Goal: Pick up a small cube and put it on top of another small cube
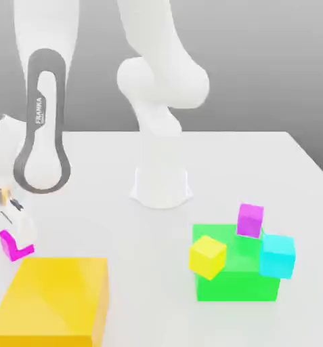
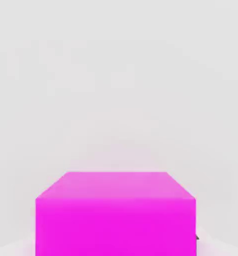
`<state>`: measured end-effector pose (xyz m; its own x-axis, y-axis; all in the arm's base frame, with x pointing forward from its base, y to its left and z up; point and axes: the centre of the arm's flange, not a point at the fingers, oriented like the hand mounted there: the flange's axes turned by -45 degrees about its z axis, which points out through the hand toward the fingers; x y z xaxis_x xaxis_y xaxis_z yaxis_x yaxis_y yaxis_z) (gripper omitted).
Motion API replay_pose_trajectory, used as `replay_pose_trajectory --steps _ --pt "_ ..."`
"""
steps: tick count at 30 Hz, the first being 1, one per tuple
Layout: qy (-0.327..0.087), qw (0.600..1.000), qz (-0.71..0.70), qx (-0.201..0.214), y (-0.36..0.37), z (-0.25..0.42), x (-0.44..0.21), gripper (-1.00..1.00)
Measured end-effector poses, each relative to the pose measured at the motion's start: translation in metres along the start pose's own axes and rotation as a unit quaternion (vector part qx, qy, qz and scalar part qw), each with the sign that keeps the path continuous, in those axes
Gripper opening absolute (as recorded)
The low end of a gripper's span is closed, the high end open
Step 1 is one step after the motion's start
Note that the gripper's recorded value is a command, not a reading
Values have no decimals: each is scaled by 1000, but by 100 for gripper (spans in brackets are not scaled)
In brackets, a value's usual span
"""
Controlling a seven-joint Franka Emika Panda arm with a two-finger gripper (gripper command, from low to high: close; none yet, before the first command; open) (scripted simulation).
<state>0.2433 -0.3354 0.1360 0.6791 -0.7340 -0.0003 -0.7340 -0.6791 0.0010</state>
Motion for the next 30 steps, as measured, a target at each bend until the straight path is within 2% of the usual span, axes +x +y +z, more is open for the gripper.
replay_pose_trajectory --steps 6,11,17,22,26,27,30 --pt "0 1000 -2 1 -4 -58 0 -100" --pt "-4 993 -112 24 -158 -101 -13 -100" --pt "-9 978 -206 27 -294 -152 -86 -100" --pt "-4 957 -289 9 -374 -183 -184 -100" --pt "0 951 -308 1 -390 -147 -210 -100" --pt "0 951 -309 1 -390 -136 -211 100" --pt "0 951 -309 1 -390 -136 -211 100"
